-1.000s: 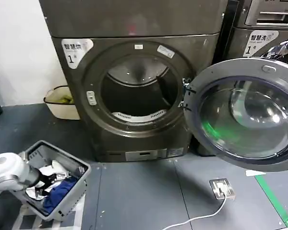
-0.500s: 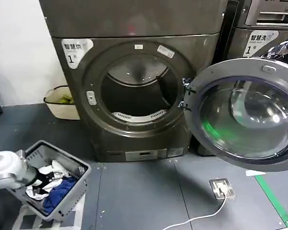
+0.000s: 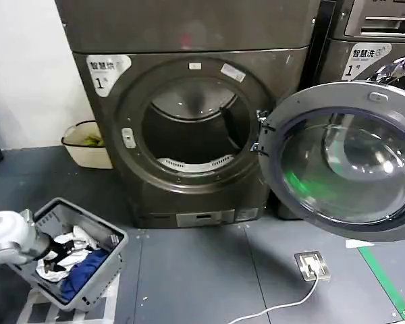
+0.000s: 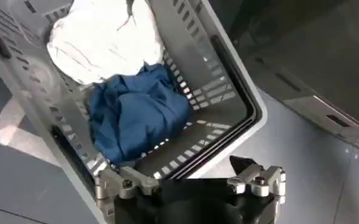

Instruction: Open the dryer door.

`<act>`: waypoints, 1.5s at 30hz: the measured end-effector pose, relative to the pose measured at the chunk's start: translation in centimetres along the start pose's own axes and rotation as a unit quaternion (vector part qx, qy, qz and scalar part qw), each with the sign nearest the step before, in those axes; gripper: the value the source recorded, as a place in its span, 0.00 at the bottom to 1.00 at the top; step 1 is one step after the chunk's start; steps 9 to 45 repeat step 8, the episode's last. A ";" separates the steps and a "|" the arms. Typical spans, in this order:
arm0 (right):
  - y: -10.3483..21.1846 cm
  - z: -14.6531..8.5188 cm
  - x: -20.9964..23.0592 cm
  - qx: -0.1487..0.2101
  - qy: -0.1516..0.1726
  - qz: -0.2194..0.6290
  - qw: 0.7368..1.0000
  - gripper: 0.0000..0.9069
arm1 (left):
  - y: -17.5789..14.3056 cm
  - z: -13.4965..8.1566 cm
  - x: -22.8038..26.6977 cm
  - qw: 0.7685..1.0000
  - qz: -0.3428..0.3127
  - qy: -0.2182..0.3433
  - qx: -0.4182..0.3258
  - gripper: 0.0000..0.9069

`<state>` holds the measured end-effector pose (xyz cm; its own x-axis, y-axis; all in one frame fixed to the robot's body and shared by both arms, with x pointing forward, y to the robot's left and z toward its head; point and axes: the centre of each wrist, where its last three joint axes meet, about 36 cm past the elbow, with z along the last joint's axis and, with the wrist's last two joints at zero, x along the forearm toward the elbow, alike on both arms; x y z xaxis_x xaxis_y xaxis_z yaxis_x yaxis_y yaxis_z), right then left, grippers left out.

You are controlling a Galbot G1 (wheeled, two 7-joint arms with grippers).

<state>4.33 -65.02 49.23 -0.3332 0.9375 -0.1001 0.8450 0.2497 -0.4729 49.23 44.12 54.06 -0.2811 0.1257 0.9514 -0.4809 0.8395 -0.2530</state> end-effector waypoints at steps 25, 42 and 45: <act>-0.2 0.1 0.0 0.000 0.003 0.003 1.000 1.00 | 0.1 -0.1 0.0 1.000 -0.001 -0.001 0.001 1.00; -0.2 0.1 0.0 0.000 0.003 0.003 1.000 1.00 | 0.1 -0.1 0.0 1.000 -0.001 -0.001 0.001 1.00; -0.2 0.1 0.0 0.000 0.003 0.003 1.000 1.00 | 0.1 -0.1 0.0 1.000 -0.001 -0.001 0.001 1.00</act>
